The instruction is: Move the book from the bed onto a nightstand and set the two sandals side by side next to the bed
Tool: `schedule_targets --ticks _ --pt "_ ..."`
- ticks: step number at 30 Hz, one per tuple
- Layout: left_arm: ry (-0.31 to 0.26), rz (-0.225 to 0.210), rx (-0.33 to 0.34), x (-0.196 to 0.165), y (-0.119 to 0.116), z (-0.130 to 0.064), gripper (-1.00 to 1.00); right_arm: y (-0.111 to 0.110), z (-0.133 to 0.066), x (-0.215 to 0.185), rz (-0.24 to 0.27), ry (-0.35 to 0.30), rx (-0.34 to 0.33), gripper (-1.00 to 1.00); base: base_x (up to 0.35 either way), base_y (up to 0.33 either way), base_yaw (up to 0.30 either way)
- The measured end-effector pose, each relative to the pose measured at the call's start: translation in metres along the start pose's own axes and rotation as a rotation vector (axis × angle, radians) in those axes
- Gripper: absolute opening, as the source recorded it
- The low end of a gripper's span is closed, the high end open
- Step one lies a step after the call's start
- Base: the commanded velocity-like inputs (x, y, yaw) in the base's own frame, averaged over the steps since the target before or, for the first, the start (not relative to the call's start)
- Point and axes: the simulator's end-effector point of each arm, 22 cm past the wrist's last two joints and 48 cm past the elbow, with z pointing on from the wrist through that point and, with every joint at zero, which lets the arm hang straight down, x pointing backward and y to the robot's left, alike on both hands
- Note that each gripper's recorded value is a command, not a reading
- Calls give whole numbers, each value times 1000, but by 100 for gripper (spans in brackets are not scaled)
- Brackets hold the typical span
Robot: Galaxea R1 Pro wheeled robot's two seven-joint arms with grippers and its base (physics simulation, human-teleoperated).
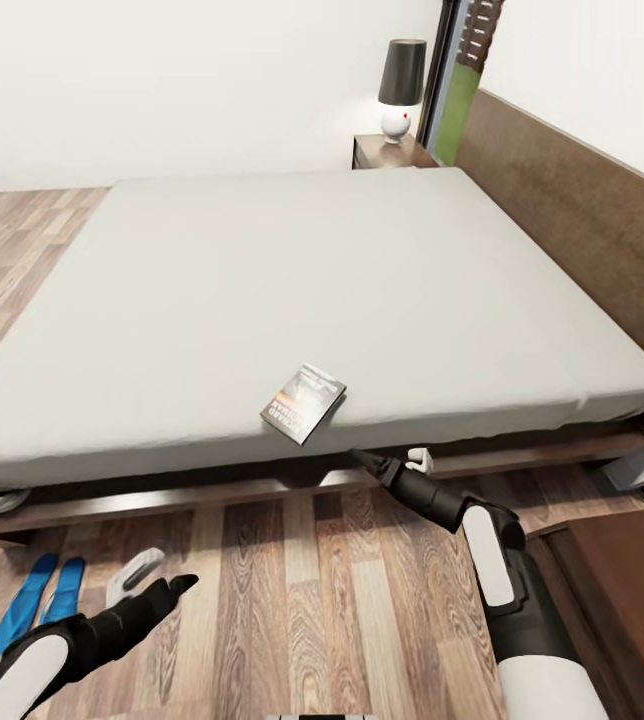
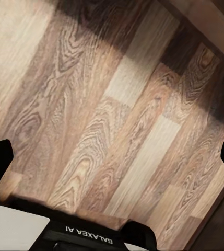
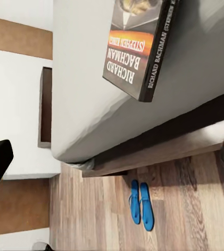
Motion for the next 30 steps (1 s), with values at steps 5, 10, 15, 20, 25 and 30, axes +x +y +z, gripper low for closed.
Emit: schedule_targets --ticks 5,10,15,20,25,30 --pt "-30 -25 -20 8 19 -4 100 -1 -7 -11 30 -42 -7 100 0 0 0" --pt "-46 -64 -59 25 46 -9 100 0 -13 -21 71 -78 -26 100 0 0 0" --pt "-67 -104 -104 38 71 -11 100 -5 -11 -14 129 -77 -32 100 0 0 0" --pt "-72 -129 -138 45 89 -10 100 -12 -4 0 192 -64 -31 100 0 0 0" --pt "-76 -145 -159 50 99 -9 100 -14 4 10 239 -55 -22 100 0 0 0" --pt "-88 -162 -163 52 100 -8 100 -24 9 16 259 -59 4 100 0 1 0"
